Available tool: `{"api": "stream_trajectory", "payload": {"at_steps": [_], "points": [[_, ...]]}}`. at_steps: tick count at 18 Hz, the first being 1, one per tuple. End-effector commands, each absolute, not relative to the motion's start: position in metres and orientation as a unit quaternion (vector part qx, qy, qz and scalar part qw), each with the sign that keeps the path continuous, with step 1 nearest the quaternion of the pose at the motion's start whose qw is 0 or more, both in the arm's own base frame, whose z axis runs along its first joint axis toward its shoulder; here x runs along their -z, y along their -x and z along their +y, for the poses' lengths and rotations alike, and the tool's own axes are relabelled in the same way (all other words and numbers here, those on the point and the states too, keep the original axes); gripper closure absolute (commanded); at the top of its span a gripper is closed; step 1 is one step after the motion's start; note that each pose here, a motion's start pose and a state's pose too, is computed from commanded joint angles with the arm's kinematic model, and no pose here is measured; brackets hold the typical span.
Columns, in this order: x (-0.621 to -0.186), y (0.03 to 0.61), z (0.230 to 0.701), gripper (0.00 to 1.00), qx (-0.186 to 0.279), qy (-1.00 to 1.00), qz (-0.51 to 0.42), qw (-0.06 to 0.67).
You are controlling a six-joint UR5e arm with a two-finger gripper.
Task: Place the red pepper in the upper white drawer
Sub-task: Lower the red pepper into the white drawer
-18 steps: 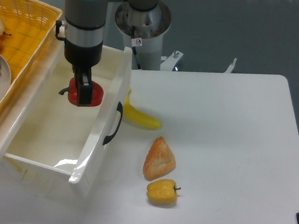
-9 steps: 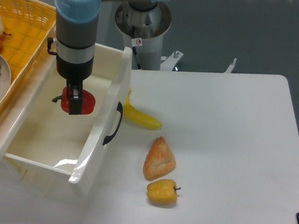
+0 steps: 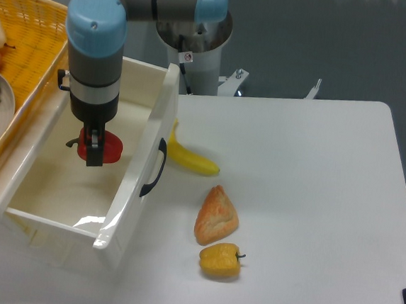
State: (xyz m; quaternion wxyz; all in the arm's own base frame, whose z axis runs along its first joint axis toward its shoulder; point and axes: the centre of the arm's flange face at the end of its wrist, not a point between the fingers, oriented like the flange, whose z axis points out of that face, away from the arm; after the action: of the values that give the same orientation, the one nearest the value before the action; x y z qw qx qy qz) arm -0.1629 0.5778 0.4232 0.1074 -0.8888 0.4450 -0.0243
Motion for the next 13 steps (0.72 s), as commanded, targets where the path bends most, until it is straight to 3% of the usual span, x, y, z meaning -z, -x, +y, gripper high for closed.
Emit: {"api": "stream_trajectory", "payload": {"at_steps": [13], "points": [[-0.401, 0.159, 0.572, 0.55, 0.039, 0.885, 0.454, 0.096]]}}
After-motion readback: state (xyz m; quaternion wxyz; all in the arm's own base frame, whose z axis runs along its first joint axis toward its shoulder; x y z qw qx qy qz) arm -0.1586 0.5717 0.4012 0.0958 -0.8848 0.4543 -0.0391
